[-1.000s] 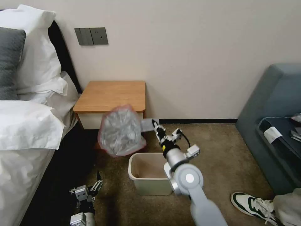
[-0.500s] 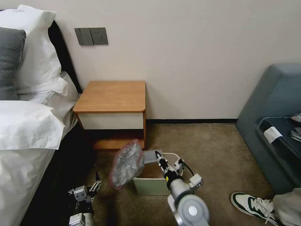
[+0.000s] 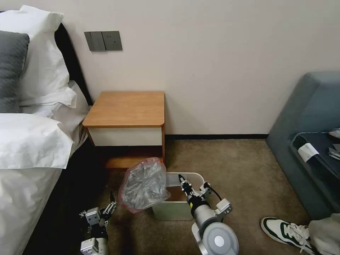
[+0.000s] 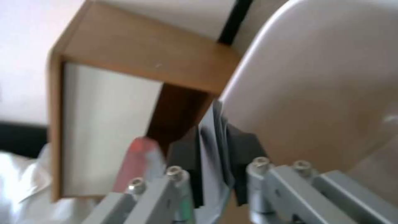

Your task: Pick up the garbage bag from the table and place it over the trash can.

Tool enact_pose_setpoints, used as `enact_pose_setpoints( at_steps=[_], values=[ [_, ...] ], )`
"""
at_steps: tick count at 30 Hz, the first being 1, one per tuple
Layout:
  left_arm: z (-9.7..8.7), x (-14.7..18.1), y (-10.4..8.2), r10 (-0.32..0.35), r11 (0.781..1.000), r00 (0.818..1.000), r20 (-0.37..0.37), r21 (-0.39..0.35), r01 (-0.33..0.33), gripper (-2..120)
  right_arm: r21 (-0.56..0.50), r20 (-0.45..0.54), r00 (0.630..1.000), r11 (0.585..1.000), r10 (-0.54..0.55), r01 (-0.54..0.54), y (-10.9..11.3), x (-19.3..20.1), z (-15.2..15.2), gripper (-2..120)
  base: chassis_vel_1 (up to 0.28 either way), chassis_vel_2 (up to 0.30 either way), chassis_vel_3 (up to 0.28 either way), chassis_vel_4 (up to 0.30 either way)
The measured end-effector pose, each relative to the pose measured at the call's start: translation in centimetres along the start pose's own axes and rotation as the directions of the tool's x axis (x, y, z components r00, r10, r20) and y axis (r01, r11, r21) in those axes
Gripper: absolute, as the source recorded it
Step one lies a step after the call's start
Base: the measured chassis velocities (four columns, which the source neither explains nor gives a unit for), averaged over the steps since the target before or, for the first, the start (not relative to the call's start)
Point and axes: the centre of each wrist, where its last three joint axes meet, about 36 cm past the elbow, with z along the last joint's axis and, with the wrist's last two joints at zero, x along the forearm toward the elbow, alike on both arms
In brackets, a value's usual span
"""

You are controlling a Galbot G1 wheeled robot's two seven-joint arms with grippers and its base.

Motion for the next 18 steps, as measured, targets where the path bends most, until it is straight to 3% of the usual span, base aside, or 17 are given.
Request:
enact_pose_setpoints(
  at_steps=[3,10,15,17,18],
  values=[
    [-1.1,-0.4,0.0,0.007,1.0,1.0,0.015,0.006,-0.007,100,0.037,0.024,0.999,0.998,0.041,-0.042,-0.4,0.5,-0.9,36,0.0,0.0,0.0,0.0],
    [-2.7,-0.7,-0.2,0.019,1.0,0.999,0.038,0.018,-0.02,100,0.077,0.082,0.996,0.996,0.046,-0.052,0.1,1.5,-2.0,57,0.0,0.0,0.0,0.0],
    [-6.7,-0.7,-0.3,0.06,0.995,0.996,0.064,0.076,-0.064,100,0.126,0.183,0.983,0.991,0.017,-0.04,0.2,2.3,-3.7,76,0.0,0.0,0.0,0.0],
    [-9.4,-0.7,-0.3,0.127,0.974,0.988,0.092,0.177,-0.142,100,0.151,0.231,0.973,0.987,0.011,-0.047,0.0,2.6,-4.2,86,0.0,0.0,0.0,0.0],
    [-9.4,-0.7,-0.3,0.127,0.974,0.988,0.092,0.177,-0.142,100,0.151,0.231,0.973,0.987,0.011,-0.047,0.0,2.6,-4.2,86,0.0,0.0,0.0,0.0]
  ],
)
